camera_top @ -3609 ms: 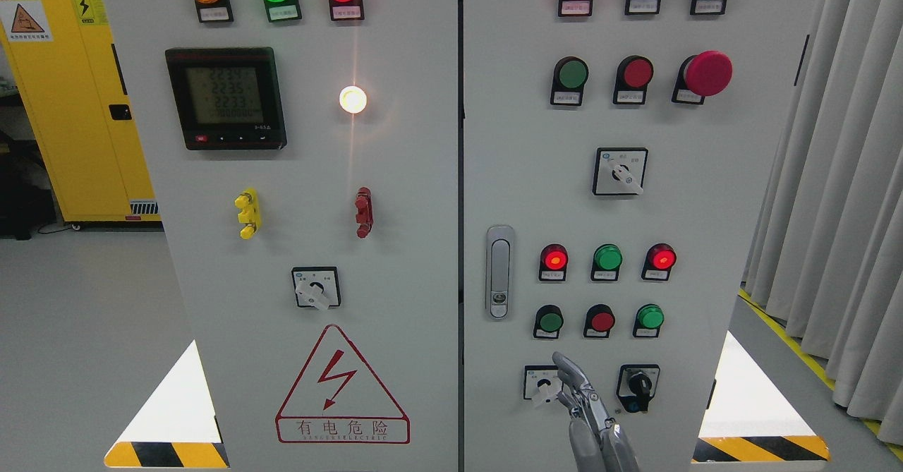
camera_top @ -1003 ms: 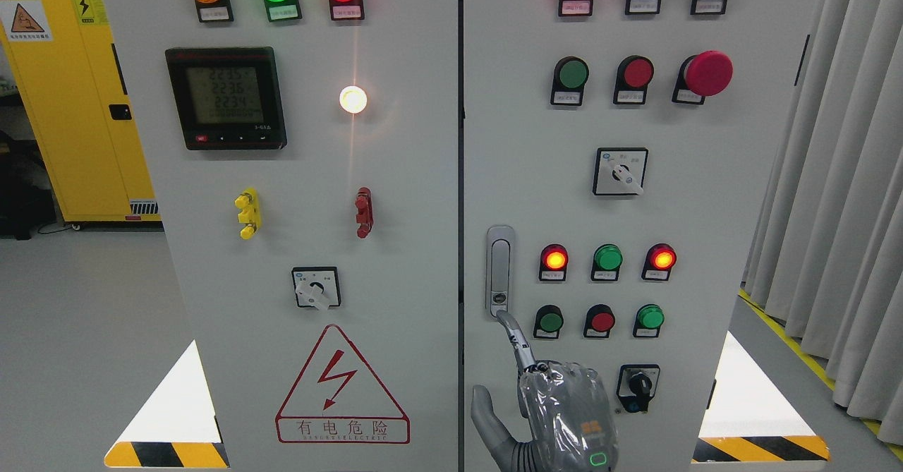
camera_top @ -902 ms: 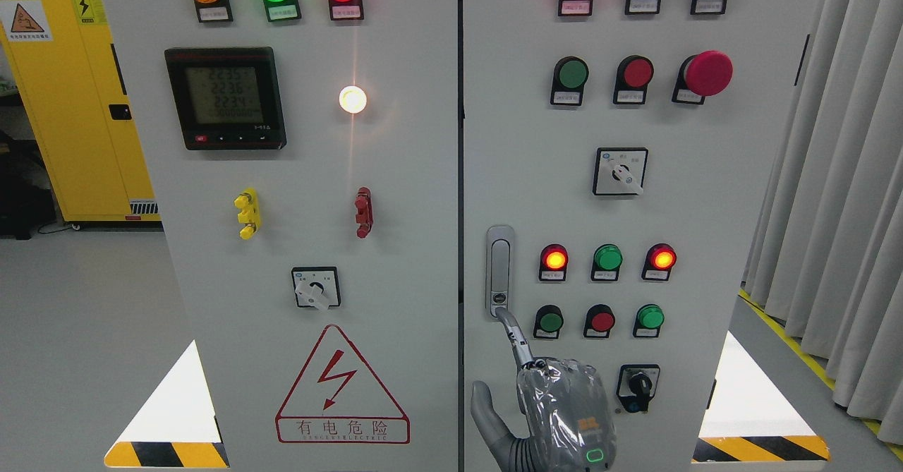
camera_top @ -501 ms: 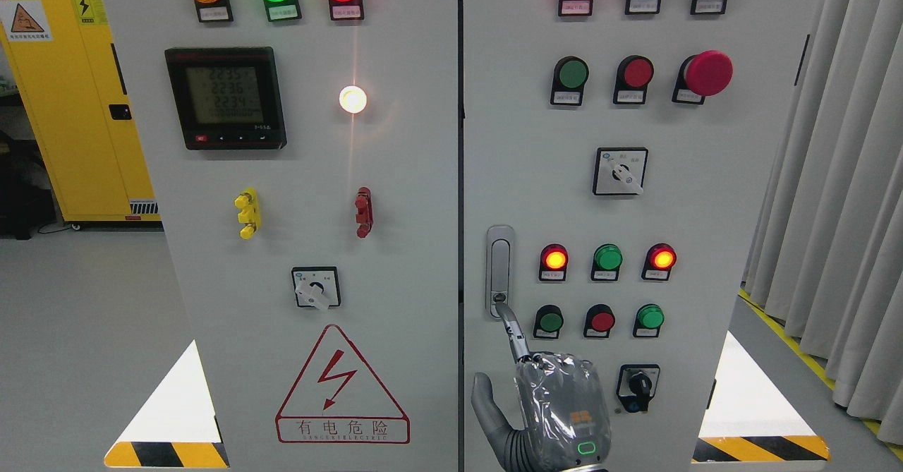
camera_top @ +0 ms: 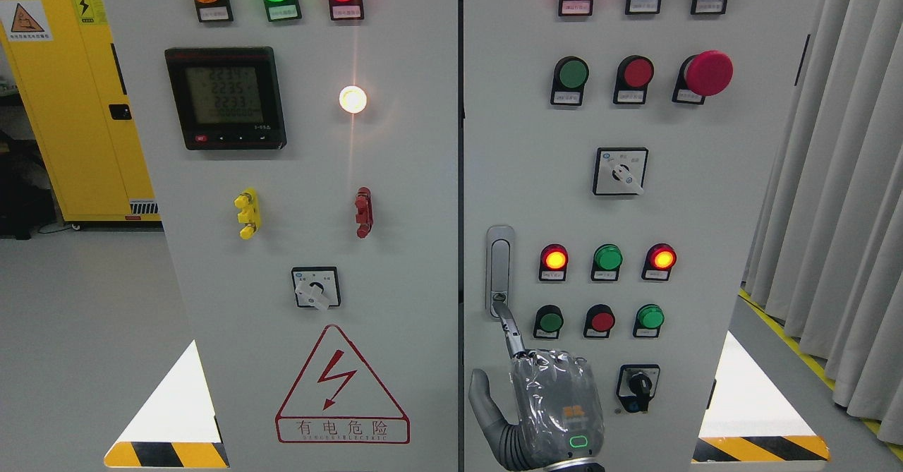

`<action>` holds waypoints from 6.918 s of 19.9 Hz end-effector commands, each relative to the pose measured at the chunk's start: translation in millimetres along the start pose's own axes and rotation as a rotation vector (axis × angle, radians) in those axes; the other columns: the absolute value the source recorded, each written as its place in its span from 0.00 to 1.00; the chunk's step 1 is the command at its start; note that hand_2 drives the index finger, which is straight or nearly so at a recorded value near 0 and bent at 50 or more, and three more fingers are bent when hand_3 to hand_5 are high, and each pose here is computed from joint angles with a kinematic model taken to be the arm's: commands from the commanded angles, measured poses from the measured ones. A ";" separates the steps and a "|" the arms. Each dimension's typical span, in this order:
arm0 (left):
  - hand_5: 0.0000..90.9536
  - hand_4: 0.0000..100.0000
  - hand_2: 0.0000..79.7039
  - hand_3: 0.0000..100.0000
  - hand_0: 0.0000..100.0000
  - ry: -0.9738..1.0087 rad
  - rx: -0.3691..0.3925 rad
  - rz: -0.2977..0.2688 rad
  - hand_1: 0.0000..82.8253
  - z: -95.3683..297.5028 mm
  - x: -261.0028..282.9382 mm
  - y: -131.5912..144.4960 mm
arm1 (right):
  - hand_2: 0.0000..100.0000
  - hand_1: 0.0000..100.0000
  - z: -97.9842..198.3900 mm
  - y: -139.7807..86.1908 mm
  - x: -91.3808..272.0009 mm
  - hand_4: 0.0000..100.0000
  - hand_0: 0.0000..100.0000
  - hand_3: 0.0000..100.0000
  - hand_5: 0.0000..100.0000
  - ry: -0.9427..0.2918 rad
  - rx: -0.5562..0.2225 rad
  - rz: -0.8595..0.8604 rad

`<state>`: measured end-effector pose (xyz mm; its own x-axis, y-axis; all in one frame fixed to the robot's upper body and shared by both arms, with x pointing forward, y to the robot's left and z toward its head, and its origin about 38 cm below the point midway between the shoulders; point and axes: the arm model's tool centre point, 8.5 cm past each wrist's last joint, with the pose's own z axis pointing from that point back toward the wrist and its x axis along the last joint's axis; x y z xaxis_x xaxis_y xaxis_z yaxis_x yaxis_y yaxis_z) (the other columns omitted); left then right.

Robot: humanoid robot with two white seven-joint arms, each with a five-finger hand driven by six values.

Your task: Release door handle

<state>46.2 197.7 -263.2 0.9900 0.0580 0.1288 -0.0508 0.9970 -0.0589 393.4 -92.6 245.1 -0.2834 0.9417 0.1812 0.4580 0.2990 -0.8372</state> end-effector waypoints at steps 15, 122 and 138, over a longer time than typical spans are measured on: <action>0.00 0.00 0.00 0.00 0.12 -0.001 0.000 0.000 0.67 0.0 0.1 0.0 | 0.03 0.34 -8.4 7.2 -2.1 1.00 0.67 1.00 1.00 0.048 0.015 0.002; 0.00 0.00 0.00 0.00 0.12 -0.001 0.000 0.000 0.67 0.0 0.1 0.0 | 0.91 0.25 -34.4 -43.6 -14.9 1.00 0.26 1.00 1.00 0.026 -0.101 0.004; 0.00 0.00 0.00 0.00 0.12 -0.001 0.000 0.000 0.67 0.0 0.1 0.0 | 0.91 0.24 -64.0 -43.8 -19.0 1.00 0.31 1.00 1.00 0.034 -0.108 0.022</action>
<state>46.2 197.7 -263.2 0.9900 0.0580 0.1288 -0.0508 0.9970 -0.0589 419.5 -112.5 312.1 -0.2620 0.9479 0.1815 0.5623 0.3028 -0.7695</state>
